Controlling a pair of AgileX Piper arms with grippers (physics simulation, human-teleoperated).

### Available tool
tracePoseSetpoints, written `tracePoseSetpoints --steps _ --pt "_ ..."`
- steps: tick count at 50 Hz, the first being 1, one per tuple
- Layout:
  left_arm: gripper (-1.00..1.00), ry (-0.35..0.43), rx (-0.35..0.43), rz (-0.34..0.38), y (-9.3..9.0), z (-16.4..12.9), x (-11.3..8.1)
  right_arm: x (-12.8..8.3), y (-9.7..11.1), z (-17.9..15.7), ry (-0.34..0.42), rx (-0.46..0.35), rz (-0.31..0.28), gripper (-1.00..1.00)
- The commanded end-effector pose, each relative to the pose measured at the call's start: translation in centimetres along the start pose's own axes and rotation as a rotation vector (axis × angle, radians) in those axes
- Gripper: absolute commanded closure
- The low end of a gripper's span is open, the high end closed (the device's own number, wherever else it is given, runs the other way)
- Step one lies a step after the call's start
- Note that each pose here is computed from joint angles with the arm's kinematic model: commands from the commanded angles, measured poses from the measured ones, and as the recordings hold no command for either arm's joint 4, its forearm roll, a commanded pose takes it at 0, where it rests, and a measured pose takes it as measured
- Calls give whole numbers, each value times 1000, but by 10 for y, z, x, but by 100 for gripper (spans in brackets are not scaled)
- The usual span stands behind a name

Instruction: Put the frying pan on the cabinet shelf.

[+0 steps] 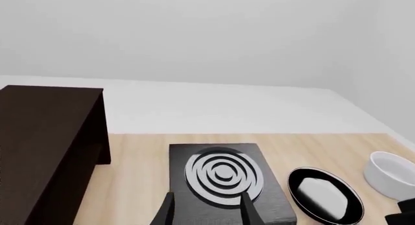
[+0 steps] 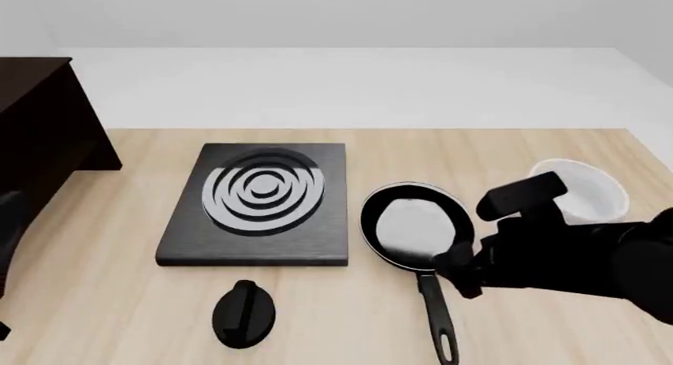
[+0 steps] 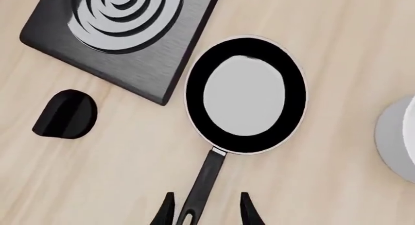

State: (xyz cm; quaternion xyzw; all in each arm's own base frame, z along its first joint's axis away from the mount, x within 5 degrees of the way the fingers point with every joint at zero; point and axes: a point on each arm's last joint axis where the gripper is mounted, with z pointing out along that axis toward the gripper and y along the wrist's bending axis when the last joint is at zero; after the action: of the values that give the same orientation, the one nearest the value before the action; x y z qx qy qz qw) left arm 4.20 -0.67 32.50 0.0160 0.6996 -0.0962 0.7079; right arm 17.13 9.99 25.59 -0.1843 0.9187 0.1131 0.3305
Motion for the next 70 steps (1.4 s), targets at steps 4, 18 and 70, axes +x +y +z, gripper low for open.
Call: tracePoseSetpoints --steps 4,18,70 --pt "-100 3 -7 17 0 0 0 13 4 21 34 -14 12 -100" --pt "-100 12 11 13 0 2 3 25 4 35 62 -13 22 -100" --pt "-100 6 3 12 1 2 7 78 5 88 168 -16 38 -100"
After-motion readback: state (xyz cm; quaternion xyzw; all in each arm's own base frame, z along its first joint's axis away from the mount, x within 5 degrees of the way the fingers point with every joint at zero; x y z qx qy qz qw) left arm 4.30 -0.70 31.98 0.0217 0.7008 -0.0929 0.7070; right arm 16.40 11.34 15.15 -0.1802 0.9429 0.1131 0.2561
